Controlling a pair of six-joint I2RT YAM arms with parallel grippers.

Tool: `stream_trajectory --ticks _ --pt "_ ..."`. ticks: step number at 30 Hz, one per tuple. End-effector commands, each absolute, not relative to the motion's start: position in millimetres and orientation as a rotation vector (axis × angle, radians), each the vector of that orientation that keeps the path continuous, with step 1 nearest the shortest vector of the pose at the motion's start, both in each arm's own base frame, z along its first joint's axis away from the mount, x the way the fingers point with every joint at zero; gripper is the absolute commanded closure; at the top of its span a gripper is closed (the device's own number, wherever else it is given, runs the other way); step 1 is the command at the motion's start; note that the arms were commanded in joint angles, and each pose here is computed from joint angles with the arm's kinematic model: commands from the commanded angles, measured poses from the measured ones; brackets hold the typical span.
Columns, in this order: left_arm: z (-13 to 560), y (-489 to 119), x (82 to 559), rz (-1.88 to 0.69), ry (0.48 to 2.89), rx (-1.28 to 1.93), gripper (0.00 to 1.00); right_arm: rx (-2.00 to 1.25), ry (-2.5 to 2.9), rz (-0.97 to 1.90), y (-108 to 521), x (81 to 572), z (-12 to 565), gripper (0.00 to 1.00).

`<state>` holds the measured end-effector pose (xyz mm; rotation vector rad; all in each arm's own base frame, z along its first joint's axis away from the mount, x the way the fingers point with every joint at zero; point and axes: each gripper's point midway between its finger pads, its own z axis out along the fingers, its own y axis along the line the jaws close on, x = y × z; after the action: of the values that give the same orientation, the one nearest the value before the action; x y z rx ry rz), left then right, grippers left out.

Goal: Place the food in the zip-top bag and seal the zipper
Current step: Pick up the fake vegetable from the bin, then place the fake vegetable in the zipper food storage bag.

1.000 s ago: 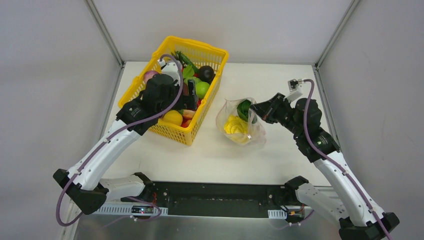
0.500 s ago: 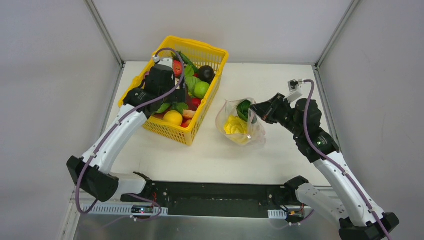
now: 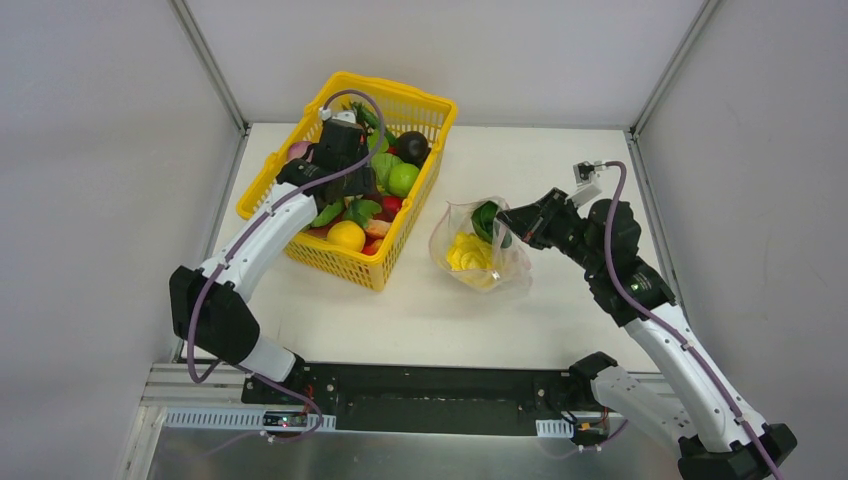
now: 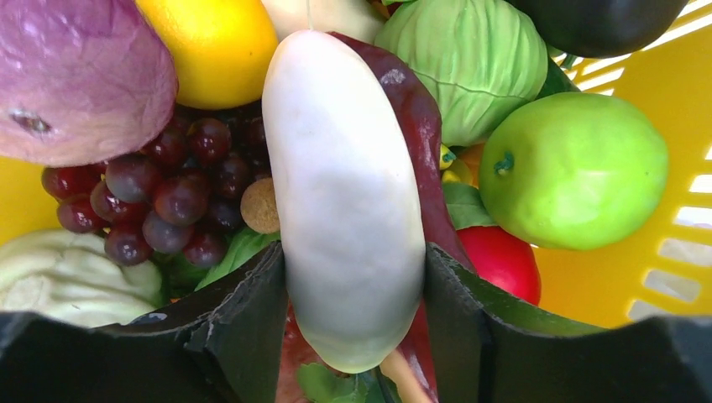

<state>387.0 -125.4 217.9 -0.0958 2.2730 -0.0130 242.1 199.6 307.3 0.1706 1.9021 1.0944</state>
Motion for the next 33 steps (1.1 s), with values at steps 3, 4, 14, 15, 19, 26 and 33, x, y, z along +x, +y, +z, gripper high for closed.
stream_trajectory --ticks 3,4,14,15,19,26,33 --pt "245.7 -122.0 382.4 -0.088 2.165 -0.136 0.6 0.166 1.832 1.126 199.3 242.8 325.0 1.0" --pt "248.2 -121.1 380.1 -0.092 2.16 -0.139 0.62 0.166 1.835 1.126 199.7 242.8 324.2 1.0" --pt "306.5 -149.3 344.6 -0.441 1.979 -0.075 0.67 0.167 1.834 1.127 198.9 241.2 323.3 1.0" --pt "313.7 -154.0 339.8 -0.488 1.963 -0.065 0.67 0.166 1.832 1.129 198.9 241.0 323.6 1.0" --pt "337.0 -181.8 315.9 -0.716 1.909 0.032 0.67 0.162 1.827 1.131 198.9 240.5 324.5 1.0" --pt "348.8 -228.2 267.9 -1.063 1.871 0.245 0.66 0.154 1.832 1.143 201.2 239.5 326.5 1.0" --pt "355.0 -278.0 220.9 -1.186 1.891 0.554 0.66 0.152 1.826 1.153 201.9 239.3 329.6 1.0"
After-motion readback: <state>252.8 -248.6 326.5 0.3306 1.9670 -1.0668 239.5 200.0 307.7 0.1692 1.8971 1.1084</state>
